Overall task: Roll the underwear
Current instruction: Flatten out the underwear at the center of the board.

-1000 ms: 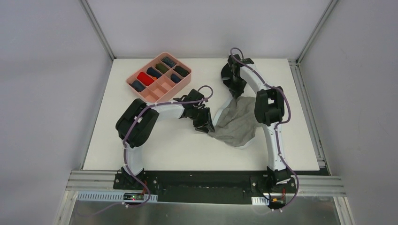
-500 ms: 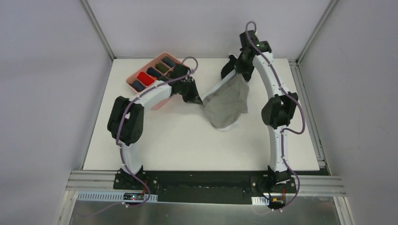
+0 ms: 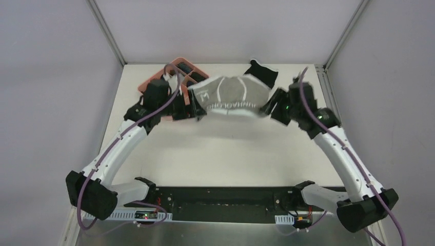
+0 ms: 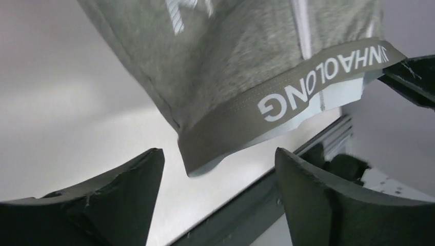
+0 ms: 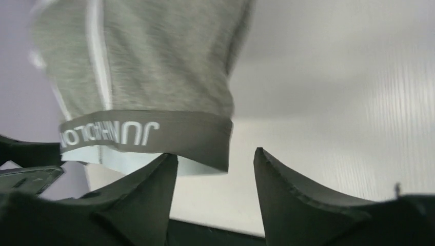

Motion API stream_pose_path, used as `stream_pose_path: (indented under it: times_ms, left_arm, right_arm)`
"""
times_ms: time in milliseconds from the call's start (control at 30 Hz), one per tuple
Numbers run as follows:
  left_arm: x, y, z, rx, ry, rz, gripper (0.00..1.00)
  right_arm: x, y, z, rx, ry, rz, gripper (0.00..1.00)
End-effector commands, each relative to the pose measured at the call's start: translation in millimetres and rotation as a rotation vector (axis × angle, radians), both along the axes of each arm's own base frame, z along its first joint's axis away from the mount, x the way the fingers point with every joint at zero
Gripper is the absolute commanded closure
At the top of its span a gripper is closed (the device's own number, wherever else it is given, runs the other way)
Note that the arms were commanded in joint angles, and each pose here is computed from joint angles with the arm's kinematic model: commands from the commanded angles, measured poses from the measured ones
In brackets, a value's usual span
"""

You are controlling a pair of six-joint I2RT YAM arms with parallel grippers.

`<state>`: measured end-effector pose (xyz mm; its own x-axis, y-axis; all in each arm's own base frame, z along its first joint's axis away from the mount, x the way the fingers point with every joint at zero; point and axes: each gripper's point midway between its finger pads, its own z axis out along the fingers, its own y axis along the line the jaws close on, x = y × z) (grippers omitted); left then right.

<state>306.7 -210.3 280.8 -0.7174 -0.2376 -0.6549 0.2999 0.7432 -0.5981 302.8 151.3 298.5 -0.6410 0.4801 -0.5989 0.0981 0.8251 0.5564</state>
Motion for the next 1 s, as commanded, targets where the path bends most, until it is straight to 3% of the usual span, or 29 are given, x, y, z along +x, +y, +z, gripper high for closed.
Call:
stream_pose_path:
  times_ms: [0,100,167,300,433,600,667,733,867,967]
  left_arm:
    - [-81.4,21.7,-146.7,0.077,0.444,0.042,0.1]
    - [-127.4,32.4,-183.0,0.058,0.585,0.068,0.04]
    - [-137.6,38.5,-181.4,0.039,0.581,0.107,0.07]
    - [-133.9,56.6,-171.1,0.046,0.535,0.252,0.28]
    - [-116.9,73.4,-177.2,0.098,0.532,0.406,0.45]
    - [-106.2,77.1,-199.3,0.192,0.639,0.463,0.51]
    - [-109.2,80.2,-214.6,0.227,0.697,0.49,0.58]
    - [-112.9,77.3,-226.0,0.233,0.75,0.487,0.57]
    - [-115.7,70.6,-240.6,0.221,0.803,0.472,0.45]
    - [-113.1,65.7,-247.7,0.19,0.806,0.473,0.44]
  right_arm:
    - [-76.3,0.4,-152.8,0.003,0.388,-0.034,0.35]
    - [-123.4,-15.9,-193.2,0.024,0.511,-0.12,0.29]
    - [-134.4,-25.7,-194.6,0.038,0.492,-0.161,0.28]
    - [-127.1,-45.2,-179.8,0.015,0.378,-0.243,0.3]
    - [-106.8,-33.8,-178.7,0.017,0.375,-0.23,0.39]
    - [-83.7,-21.0,-192.7,-0.032,0.426,-0.206,0.48]
    - [-77.3,-11.7,-200.8,-0.019,0.445,-0.18,0.49]
    - [-77.6,0.0,-213.1,0.01,0.494,-0.144,0.47]
    - [-82.5,16.6,-238.9,0.059,0.581,-0.103,0.46]
    - [-83.7,20.7,-251.5,0.071,0.613,-0.096,0.46]
